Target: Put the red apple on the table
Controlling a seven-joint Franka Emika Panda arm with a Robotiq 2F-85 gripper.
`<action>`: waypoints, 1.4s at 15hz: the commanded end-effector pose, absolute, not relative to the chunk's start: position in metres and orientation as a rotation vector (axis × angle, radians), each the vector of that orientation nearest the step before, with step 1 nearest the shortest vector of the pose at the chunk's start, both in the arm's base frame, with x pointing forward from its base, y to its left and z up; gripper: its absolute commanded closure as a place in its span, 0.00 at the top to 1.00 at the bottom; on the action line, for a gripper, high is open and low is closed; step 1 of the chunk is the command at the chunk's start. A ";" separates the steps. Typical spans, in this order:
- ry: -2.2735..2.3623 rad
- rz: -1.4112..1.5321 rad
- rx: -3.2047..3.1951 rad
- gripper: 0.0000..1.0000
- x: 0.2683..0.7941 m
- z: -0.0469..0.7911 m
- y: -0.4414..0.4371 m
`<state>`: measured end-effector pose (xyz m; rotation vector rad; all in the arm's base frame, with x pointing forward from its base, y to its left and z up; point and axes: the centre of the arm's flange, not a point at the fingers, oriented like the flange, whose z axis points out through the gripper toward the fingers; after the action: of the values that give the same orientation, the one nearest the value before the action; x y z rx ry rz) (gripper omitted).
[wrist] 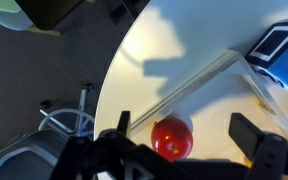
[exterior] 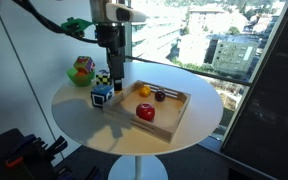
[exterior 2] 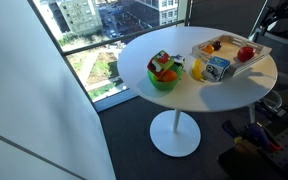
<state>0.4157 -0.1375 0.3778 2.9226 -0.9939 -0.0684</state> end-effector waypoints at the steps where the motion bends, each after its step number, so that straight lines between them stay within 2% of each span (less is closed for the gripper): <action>1: -0.935 -0.041 2.937 1.00 0.442 0.373 -0.153; 10: -0.656 -0.038 2.983 1.00 0.484 0.352 -0.170; 21: -0.451 0.003 2.996 1.00 0.503 0.309 -0.176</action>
<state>0.4931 -0.1700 0.3139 2.9851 -0.5167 -0.0137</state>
